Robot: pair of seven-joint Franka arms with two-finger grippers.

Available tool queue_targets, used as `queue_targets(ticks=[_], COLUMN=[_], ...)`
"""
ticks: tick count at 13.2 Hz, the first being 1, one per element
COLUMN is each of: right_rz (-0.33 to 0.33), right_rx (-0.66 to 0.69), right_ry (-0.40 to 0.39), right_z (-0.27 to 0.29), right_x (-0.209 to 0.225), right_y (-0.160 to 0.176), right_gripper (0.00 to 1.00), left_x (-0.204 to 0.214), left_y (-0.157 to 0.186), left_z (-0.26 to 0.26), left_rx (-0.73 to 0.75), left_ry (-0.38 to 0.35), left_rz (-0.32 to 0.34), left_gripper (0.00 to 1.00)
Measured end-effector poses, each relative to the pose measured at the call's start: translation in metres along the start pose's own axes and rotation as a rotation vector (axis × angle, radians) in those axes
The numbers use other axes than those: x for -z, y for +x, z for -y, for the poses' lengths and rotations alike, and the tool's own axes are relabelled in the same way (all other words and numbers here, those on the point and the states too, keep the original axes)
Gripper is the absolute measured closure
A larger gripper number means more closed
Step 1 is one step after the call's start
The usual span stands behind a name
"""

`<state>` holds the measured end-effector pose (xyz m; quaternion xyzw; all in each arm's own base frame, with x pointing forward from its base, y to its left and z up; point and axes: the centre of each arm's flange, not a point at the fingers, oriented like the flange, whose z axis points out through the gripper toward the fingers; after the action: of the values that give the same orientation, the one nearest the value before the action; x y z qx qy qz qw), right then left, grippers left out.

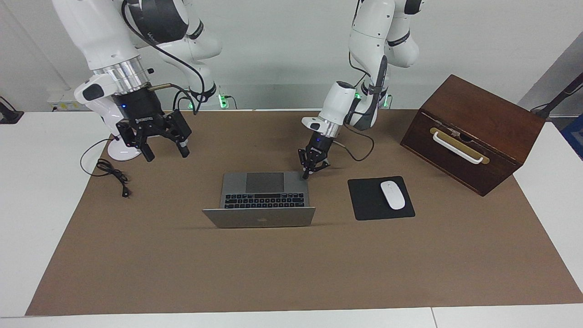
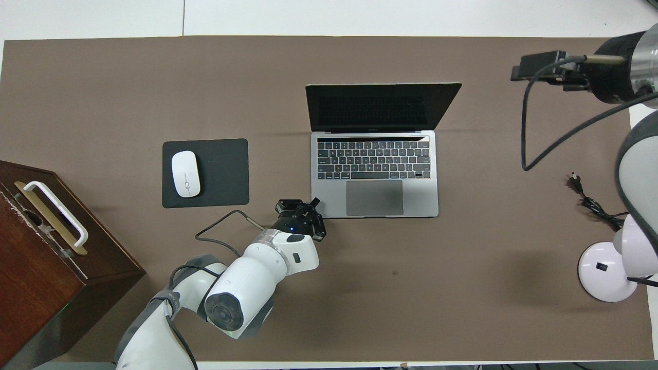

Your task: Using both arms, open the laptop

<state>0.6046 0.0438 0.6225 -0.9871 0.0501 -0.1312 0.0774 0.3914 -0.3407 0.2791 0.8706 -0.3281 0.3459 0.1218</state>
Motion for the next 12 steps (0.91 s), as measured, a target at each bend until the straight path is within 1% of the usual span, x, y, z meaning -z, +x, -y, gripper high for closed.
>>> queue_targets(ticks=[1, 2, 3, 4, 5, 7, 8, 9, 10, 12], right_rz=[0.054, 0.108, 0.158, 0.193, 0.213, 0.218, 0.216, 0.209, 0.189, 0.152], right_rx=[0.029, 0.047, 0.052, 0.048, 0.044, 0.034, 0.03, 0.027, 0.026, 0.04], right_ry=[-0.051, -0.08, -0.09, -0.091, -0.087, -0.072, -0.066, -0.063, -0.064, -0.082], right_z=[-0.014, -0.027, -0.038, -0.045, -0.048, -0.051, -0.053, -0.057, -0.059, -0.058], right_x=[0.0, 0.0, 0.0, 0.001, 0.005, 0.02, 0.027, 0.033, 0.038, 0.039], right_y=[-0.006, -0.013, -0.02, -0.03, -0.041, -0.067, -0.081, -0.091, -0.096, -0.095], right_gripper=[0.0, 0.0, 0.0, 0.0, 0.0, 0.0, 0.0, 0.0, 0.0, 0.0], left_x=[0.002, 0.005, 0.007, 0.009, 0.012, 0.018, 0.021, 0.025, 0.032, 0.05], left_y=[0.003, 0.005, 0.007, 0.01, 0.013, 0.018, 0.02, 0.023, 0.027, 0.039], left_z=[-0.002, -0.002, -0.001, 0.001, 0.003, 0.012, 0.019, 0.028, 0.038, 0.062], left_rx=[0.007, 0.012, 0.016, 0.024, 0.033, 0.051, 0.063, 0.075, 0.092, 0.117], left_ry=[-0.003, -0.003, -0.001, 0.002, 0.005, 0.017, 0.027, 0.035, 0.044, 0.064], left_rz=[-0.007, -0.013, -0.019, -0.026, -0.033, -0.045, -0.037, -0.015, 0.015, 0.075], left_gripper=[0.99, 0.99, 0.99, 0.99, 0.99, 0.99, 0.99, 0.99, 0.99, 0.99])
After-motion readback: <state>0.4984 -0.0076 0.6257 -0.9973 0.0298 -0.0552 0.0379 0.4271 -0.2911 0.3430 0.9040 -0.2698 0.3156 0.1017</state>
